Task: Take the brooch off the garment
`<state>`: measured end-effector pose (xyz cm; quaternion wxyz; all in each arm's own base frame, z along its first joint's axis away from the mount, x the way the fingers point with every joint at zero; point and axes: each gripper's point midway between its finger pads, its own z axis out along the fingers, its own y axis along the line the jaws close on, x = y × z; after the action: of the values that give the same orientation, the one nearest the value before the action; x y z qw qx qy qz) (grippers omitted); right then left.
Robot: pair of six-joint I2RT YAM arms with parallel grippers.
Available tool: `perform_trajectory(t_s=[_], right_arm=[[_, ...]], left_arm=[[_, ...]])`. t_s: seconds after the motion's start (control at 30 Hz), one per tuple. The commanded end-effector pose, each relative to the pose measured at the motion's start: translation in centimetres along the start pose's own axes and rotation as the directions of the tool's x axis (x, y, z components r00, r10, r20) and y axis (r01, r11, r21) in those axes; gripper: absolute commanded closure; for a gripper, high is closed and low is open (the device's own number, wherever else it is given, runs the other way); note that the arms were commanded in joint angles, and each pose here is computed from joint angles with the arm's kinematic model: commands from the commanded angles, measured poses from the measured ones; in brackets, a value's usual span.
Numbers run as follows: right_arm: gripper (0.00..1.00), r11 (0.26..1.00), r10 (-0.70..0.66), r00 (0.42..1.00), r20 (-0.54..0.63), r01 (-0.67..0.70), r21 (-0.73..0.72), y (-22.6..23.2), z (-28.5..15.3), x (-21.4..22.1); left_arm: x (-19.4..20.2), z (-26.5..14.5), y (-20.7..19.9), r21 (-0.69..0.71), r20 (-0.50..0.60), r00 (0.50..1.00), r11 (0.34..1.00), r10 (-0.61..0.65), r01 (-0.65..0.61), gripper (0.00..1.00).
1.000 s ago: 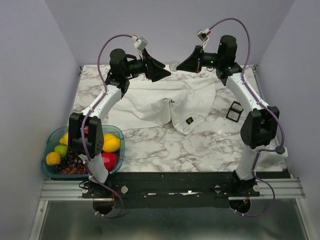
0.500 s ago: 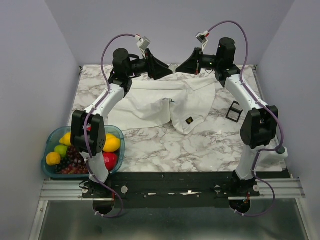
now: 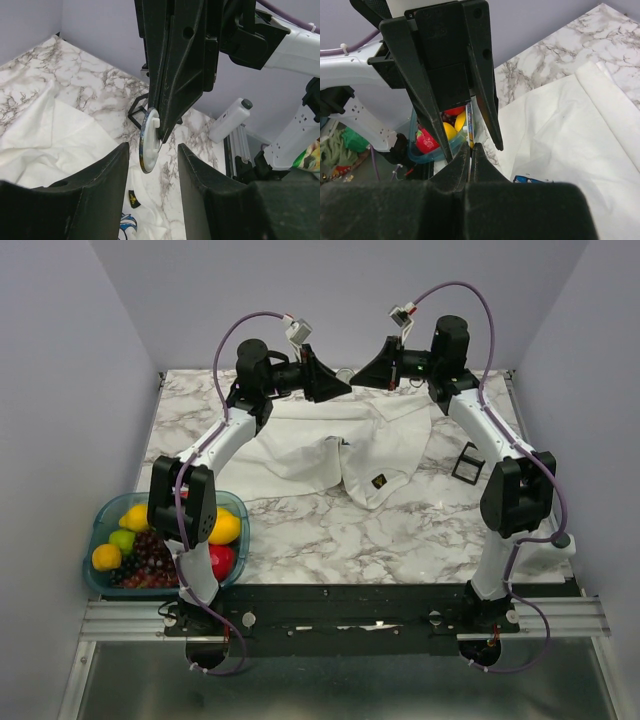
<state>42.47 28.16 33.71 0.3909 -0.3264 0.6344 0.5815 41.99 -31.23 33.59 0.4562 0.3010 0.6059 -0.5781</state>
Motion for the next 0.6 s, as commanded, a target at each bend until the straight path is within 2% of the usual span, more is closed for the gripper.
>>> perform_trajectory(t_s=[0.0,0.23,0.57], right_arm=[[1.00,0.999,-0.042,0.999,-0.012,0.042,-0.030,1.67,0.09,-0.01],[1.00,0.999,-0.038,0.999,-0.018,0.037,-0.024,1.52,0.12,0.32],[1.00,0.999,-0.048,0.999,-0.024,0.048,-0.020,1.49,0.11,0.57]], left_arm=[[-0.93,0.22,-0.71,0.033,0.006,0.999,0.999,0.042,-0.043,0.50],[-1.04,0.07,-0.70,0.036,0.014,0.999,0.999,0.032,-0.033,0.60],[-1.07,-0.18,-0.54,0.032,0.022,1.000,0.999,0.021,-0.021,0.67]])
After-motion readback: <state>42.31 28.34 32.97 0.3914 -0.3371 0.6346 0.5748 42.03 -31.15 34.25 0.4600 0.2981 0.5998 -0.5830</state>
